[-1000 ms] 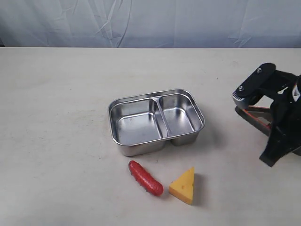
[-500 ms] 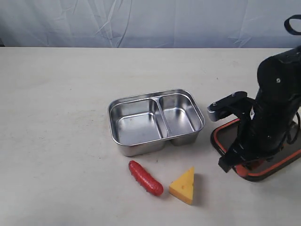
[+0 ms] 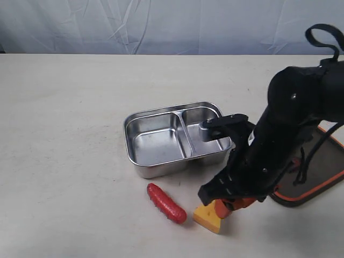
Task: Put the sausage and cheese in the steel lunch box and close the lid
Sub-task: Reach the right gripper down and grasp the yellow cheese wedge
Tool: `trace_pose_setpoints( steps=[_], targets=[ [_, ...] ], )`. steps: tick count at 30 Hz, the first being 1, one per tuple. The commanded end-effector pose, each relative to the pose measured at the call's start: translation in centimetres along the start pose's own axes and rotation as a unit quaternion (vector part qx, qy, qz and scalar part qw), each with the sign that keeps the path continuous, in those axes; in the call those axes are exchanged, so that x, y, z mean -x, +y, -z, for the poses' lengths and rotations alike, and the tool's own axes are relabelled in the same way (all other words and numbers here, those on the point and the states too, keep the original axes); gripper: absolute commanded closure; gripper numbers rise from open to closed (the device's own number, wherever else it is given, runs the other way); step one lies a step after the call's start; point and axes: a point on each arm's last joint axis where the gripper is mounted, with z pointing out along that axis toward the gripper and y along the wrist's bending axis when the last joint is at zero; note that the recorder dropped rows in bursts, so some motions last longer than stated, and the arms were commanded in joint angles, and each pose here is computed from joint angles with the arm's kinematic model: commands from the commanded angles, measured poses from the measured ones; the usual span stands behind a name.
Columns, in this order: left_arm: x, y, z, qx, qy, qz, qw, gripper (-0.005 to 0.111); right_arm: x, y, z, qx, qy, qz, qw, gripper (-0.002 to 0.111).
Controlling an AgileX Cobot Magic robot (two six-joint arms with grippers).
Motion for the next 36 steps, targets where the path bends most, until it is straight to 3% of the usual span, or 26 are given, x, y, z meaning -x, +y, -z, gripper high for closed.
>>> trace_pose_setpoints(
  steps=[1, 8, 11, 27, 30, 35, 36],
  targets=[
    [0.0, -0.1, 0.0, -0.005, -0.008, 0.002, 1.000, 0.107, 0.7, 0.7, 0.2, -0.057, -0.048, -0.059, 0.995, 0.059],
    [0.0, -0.1, 0.0, -0.005, -0.008, 0.002, 1.000, 0.107, 2.1, 1.5, 0.1, 0.004, -0.114, -0.201, 0.973, 0.053],
    [0.0, -0.1, 0.0, -0.005, -0.008, 0.002, 1.000, 0.107, 2.2, 1.6, 0.0, 0.011, -0.114, -0.210, 0.971, 0.048],
    [0.0, -0.1, 0.0, -0.005, -0.008, 0.002, 1.000, 0.107, 2.3, 0.8, -4.0, -0.012, -0.037, -0.260, 0.965, 0.049],
    [0.0, -0.1, 0.0, -0.005, -0.008, 0.002, 1.000, 0.107, 2.3, 0.7, -4.2, -0.013, -0.035, -0.261, 0.965, 0.060],
    [0.0, -0.1, 0.0, -0.005, -0.008, 0.002, 1.000, 0.107, 2.0, 0.7, -4.2, -0.018, -0.018, -0.240, 0.970, 0.110],
    [0.0, -0.1, 0.0, -0.005, -0.008, 0.002, 1.000, 0.107, 1.9, 0.7, -4.2, -0.020, -0.012, -0.234, 0.972, 0.108]
  ],
)
